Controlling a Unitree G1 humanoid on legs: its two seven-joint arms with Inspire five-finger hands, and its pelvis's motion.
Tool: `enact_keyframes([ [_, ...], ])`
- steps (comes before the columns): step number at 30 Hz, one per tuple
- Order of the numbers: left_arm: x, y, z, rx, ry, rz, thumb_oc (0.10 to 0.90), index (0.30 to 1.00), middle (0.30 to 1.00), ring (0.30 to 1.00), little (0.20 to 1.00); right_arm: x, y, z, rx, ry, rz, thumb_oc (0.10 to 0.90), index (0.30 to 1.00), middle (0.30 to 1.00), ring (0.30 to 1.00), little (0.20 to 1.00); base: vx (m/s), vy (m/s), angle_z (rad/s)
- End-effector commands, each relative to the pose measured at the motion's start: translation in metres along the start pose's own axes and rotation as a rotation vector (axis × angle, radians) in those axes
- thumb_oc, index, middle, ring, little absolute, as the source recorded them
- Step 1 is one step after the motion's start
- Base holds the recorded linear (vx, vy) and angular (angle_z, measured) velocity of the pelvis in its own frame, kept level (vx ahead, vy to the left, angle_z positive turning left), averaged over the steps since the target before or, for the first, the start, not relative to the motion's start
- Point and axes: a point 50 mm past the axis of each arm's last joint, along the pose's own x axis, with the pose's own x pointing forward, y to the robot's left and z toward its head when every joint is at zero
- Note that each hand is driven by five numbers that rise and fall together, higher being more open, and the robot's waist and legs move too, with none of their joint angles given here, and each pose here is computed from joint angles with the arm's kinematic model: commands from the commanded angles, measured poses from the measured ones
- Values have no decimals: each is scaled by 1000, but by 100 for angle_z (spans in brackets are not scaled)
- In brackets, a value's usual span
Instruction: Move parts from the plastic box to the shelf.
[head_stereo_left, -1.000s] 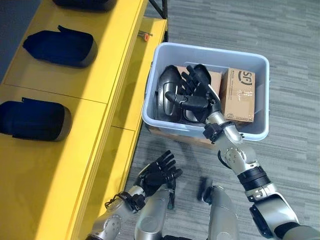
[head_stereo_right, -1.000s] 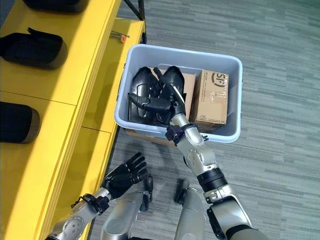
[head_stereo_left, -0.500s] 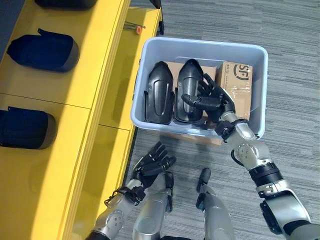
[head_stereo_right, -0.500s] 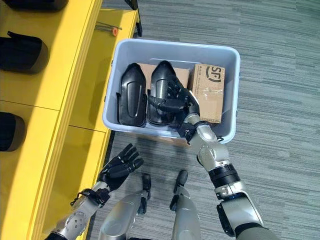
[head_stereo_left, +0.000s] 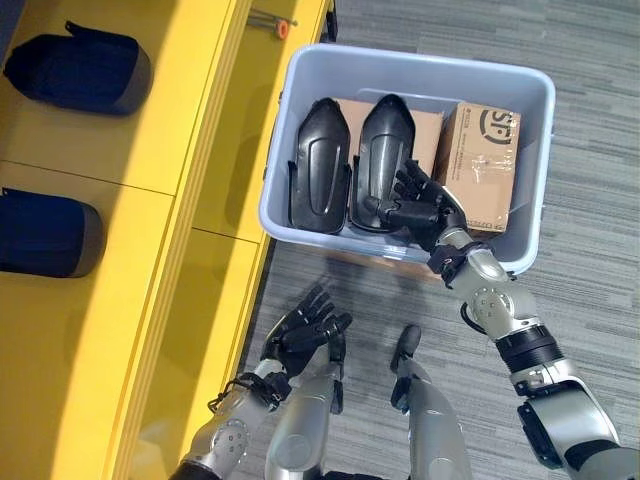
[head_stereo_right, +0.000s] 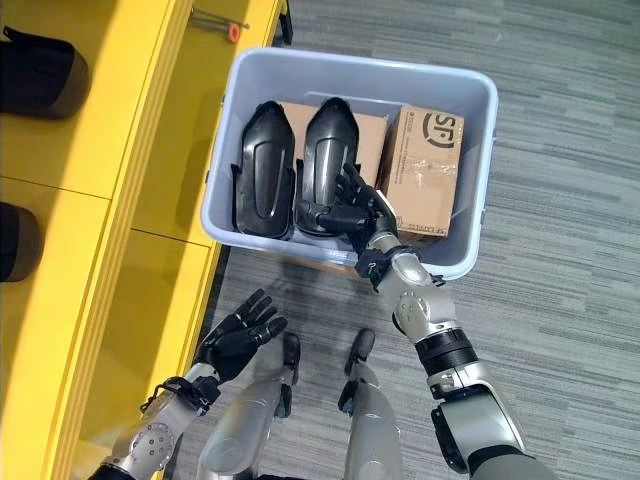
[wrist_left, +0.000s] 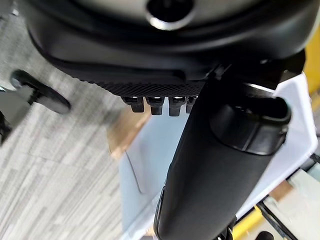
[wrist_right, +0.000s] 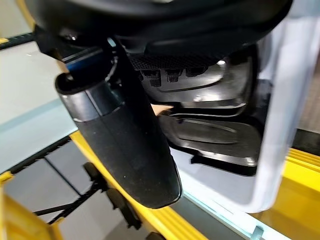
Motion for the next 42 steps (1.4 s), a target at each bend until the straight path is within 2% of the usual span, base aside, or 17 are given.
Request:
enact_keyframes([
  [1,-6,-33,14,-37,-77,-160,900,1000,1000,1000,1000,9,49,63,-68,-230,200,900,1000,1000,1000,1000,61,-40,13],
  [8,-8,-35,10,-61,-34,-163,900,1000,1000,1000,1000,11,58,75,-113,-261,171,900,1000,1000,1000,1000,65,-61,14],
  [17,-8,-36,2,-86,23,-156,900,1000,1000,1000,1000,17,46,77,-15,-272,54,900,1000,1000,1000,1000,52,-39,10],
  [21,-9,-31,-8,-105,60,-137,900,1000,1000,1000,1000,23,28,78,49,-292,-30,900,1000,1000,1000,1000,67,-64,4],
  [29,-11,-28,-11,-87,78,-140,900,1000,1000,1000,1000,26,-4,106,56,-384,-170,900,1000,1000,1000,1000,40,-74,3],
  [34,-14,-21,-11,-89,77,-106,900,1000,1000,1000,1000,23,-35,114,40,-391,-291,900,1000,1000,1000,1000,75,-82,1],
  [42,-19,-16,-9,-86,82,-118,900,1000,1000,1000,1000,20,-54,141,-41,-405,-338,900,1000,1000,1000,1000,32,-39,0],
])
